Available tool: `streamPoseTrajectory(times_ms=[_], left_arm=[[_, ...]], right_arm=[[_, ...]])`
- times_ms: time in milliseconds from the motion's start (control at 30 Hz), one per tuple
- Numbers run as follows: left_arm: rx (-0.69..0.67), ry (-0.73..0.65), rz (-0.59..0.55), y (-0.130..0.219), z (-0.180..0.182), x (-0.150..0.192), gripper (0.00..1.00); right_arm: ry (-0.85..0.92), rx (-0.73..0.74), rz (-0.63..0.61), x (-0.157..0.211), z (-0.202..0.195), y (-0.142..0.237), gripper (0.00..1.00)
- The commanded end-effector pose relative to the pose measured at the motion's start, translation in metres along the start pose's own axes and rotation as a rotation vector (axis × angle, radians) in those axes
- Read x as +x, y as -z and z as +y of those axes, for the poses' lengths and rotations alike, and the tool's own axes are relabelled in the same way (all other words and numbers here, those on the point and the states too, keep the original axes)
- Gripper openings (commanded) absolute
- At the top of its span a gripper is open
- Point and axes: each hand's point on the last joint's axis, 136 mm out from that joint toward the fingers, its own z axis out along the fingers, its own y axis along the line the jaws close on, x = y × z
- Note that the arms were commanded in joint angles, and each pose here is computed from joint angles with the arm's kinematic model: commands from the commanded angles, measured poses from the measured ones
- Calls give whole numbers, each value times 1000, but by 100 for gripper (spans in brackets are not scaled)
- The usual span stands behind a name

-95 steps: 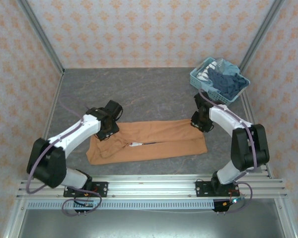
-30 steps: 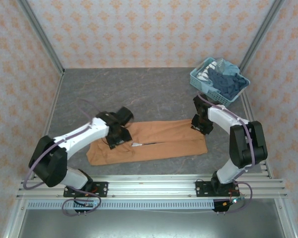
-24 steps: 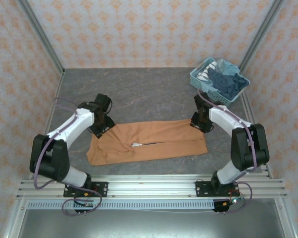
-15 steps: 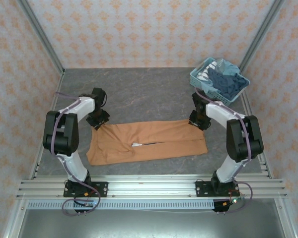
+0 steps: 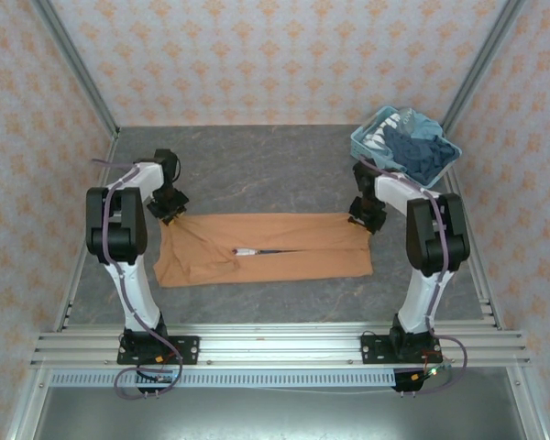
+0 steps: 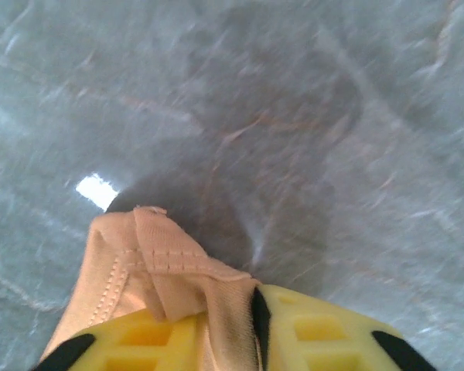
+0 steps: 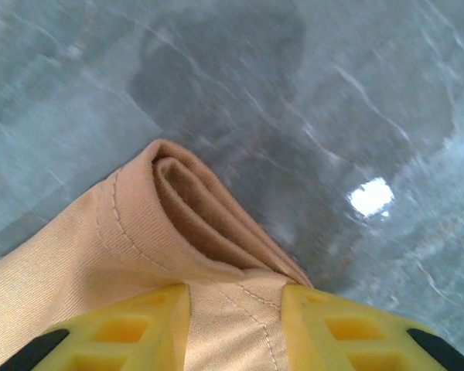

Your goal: Fold and stack the t-shirts

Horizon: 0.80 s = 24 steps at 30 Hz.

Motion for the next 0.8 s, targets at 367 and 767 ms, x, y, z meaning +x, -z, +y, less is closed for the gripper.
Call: streamPoseTrajectory(times_ms=[367,767], left_arm=[[116,-23,-218,96,22,11,56],[162,105,38,71,91,162,46]], right_arm=[[85,-137,-165,-28,33,67,48],[51,-119,-110,59,-29,83,54]])
